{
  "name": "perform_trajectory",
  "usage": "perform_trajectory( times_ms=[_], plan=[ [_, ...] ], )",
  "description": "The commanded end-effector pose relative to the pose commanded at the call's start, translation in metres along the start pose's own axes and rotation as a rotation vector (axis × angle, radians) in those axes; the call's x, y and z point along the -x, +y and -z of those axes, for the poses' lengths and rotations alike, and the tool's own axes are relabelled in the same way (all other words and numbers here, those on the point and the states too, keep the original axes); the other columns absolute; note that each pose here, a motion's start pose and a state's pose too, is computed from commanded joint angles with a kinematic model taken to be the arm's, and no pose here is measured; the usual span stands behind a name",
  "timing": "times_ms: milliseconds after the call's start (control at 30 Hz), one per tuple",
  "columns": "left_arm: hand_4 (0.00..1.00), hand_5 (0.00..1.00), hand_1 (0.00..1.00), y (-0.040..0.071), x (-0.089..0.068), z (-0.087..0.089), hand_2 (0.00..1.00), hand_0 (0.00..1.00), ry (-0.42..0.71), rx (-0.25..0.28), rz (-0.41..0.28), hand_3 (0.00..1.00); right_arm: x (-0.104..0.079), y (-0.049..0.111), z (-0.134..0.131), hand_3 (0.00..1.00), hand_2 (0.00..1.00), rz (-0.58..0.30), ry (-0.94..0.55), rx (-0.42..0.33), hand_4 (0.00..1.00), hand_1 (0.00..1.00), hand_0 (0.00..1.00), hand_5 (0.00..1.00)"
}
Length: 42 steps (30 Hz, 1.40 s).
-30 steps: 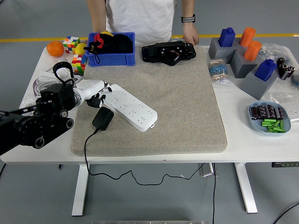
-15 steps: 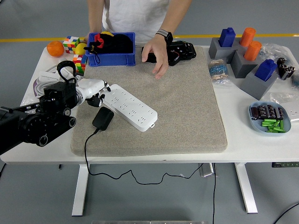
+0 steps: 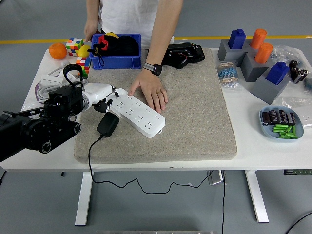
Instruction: Press the white button,pick up the black plug,place it near the board,insert it into the board
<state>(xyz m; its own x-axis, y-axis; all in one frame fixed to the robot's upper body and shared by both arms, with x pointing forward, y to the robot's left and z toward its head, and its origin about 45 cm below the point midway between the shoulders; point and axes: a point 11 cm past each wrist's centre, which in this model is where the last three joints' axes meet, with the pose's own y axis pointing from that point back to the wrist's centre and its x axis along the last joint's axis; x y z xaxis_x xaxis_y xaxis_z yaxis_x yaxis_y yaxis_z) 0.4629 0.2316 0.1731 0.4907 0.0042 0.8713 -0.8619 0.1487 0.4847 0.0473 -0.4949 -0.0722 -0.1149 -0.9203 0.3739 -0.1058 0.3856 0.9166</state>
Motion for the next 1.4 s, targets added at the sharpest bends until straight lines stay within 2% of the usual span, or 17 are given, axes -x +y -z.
perform_trajectory(
  times_ms=[467, 700, 900, 1033, 1133, 1167, 1267, 1333, 1367, 1400],
  plan=[
    [0.200, 0.002, 0.209, -0.002, 0.008, -0.002, 0.172, 0.178, -0.049, -0.009, 0.037, 0.786, 0.000, 0.000, 0.001, 0.600, 0.653, 0.001, 0.003, -0.002, 0.674, 0.643, 0.701, 0.419],
    [0.208, 0.002, 0.210, 0.001, -0.010, -0.002, 0.172, 0.178, -0.006, 0.009, -0.020, 0.785, 0.001, 0.000, -0.002, 0.600, 0.653, 0.002, 0.000, 0.004, 0.674, 0.643, 0.701, 0.420],
    [0.207, 0.002, 0.210, 0.009, -0.024, 0.002, 0.172, 0.178, 0.054, 0.019, -0.070, 0.784, 0.001, 0.000, -0.002, 0.600, 0.653, 0.001, -0.001, 0.004, 0.674, 0.643, 0.700, 0.420],
    [0.234, 0.002, 0.220, 0.017, -0.023, 0.005, 0.195, 0.179, 0.108, 0.032, -0.088, 0.783, 0.002, 0.000, -0.002, 0.600, 0.653, 0.004, -0.005, 0.002, 0.674, 0.643, 0.703, 0.420],
    [0.234, 0.002, 0.220, 0.027, -0.014, 0.010, 0.195, 0.179, 0.197, 0.044, -0.094, 0.783, 0.002, 0.000, -0.002, 0.600, 0.653, 0.003, -0.009, 0.001, 0.674, 0.643, 0.703, 0.420],
    [0.538, 0.002, 0.356, 0.030, -0.011, 0.010, 0.416, 0.229, 0.227, 0.046, -0.095, 0.770, 0.002, 0.000, -0.003, 0.600, 0.653, 0.003, -0.010, 0.002, 0.673, 0.643, 0.700, 0.419],
    [0.538, 0.002, 0.356, 0.038, -0.005, 0.012, 0.416, 0.229, 0.289, 0.045, -0.113, 0.770, 0.002, 0.000, -0.005, 0.600, 0.653, 0.002, -0.010, 0.007, 0.673, 0.643, 0.700, 0.419],
    [0.538, 0.002, 0.356, 0.047, -0.004, 0.011, 0.416, 0.229, 0.365, 0.064, -0.154, 0.770, 0.002, 0.000, -0.007, 0.600, 0.653, 0.002, -0.011, 0.012, 0.673, 0.643, 0.700, 0.419],
    [0.644, 0.002, 0.595, 0.050, -0.004, 0.011, 0.619, 0.379, 0.391, 0.068, -0.167, 0.794, 0.002, 0.000, -0.008, 0.600, 0.653, 0.002, -0.010, 0.012, 0.674, 0.643, 0.703, 0.420],
    [0.644, 0.002, 0.595, 0.053, -0.004, 0.010, 0.619, 0.379, 0.417, 0.078, -0.188, 0.794, 0.002, 0.000, -0.007, 0.600, 0.653, 0.003, -0.011, 0.011, 0.674, 0.643, 0.703, 0.420]
  ],
)
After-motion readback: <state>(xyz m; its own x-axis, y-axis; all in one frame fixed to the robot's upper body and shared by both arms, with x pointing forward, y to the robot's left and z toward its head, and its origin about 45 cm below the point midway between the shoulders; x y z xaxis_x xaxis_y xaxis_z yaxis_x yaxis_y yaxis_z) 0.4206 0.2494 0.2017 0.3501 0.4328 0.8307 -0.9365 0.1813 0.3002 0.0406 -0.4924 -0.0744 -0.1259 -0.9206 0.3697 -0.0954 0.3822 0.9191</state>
